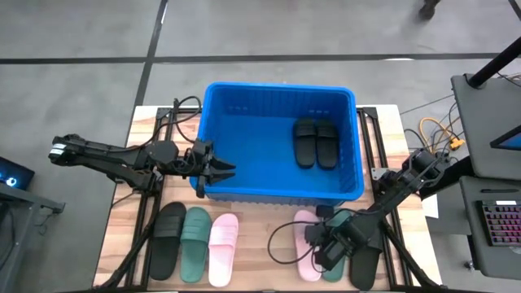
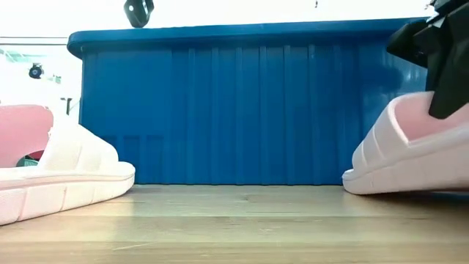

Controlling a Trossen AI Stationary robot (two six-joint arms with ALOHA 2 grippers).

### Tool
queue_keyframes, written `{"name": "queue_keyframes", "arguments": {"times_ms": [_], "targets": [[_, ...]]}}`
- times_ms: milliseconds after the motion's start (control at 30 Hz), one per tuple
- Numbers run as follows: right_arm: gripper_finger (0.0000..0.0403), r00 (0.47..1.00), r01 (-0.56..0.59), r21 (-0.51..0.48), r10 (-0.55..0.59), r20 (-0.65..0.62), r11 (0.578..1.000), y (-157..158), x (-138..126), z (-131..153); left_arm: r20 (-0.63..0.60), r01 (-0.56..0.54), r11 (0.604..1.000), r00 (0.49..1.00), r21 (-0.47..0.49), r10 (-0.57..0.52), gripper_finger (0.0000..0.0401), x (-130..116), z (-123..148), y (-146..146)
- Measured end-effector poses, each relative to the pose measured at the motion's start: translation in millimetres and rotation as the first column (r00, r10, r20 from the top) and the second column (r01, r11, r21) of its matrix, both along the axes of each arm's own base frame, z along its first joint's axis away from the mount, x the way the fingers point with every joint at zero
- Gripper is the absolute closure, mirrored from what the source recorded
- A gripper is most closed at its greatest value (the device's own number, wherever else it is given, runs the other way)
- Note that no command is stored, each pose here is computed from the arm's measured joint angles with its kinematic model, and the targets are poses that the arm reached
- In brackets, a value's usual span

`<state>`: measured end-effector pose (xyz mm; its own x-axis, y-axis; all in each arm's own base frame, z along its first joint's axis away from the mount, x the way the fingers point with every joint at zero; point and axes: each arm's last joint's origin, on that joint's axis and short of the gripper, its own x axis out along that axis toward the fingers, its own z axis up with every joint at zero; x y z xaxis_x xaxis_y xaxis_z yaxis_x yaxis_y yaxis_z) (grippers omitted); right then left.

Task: Pick and place slides into bin
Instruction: Put the right pink slide into the blue bin

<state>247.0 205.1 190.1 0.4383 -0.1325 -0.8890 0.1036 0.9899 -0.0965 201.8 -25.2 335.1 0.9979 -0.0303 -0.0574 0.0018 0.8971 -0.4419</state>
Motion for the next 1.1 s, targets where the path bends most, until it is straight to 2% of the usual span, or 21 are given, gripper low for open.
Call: {"name": "queue_keyframes", "arguments": {"times_ms": [400, 600, 1100], "targets": [[0.0390, 1.000, -0.009, 0.013, 0.009, 0.016, 1.000, 6, 6, 23, 0.001, 0.001, 1.000, 1.000, 0.000, -0.001, 0.0290, 0, 0, 0], [0.0390, 0.997, -0.068, 0.001, 0.068, 0.028, 0.998, 10, 11, 46, 0.002, 0.001, 1.000, 1.000, 0.000, -0.001, 0.0290, 0, 0, 0], [0.0390, 0.995, -0.087, -0.066, 0.084, -0.043, 0.994, 7, 8, 94, 0.006, 0.000, 1.000, 1.000, -0.001, 0.000, 0.0290, 0, 1, 0]]}}
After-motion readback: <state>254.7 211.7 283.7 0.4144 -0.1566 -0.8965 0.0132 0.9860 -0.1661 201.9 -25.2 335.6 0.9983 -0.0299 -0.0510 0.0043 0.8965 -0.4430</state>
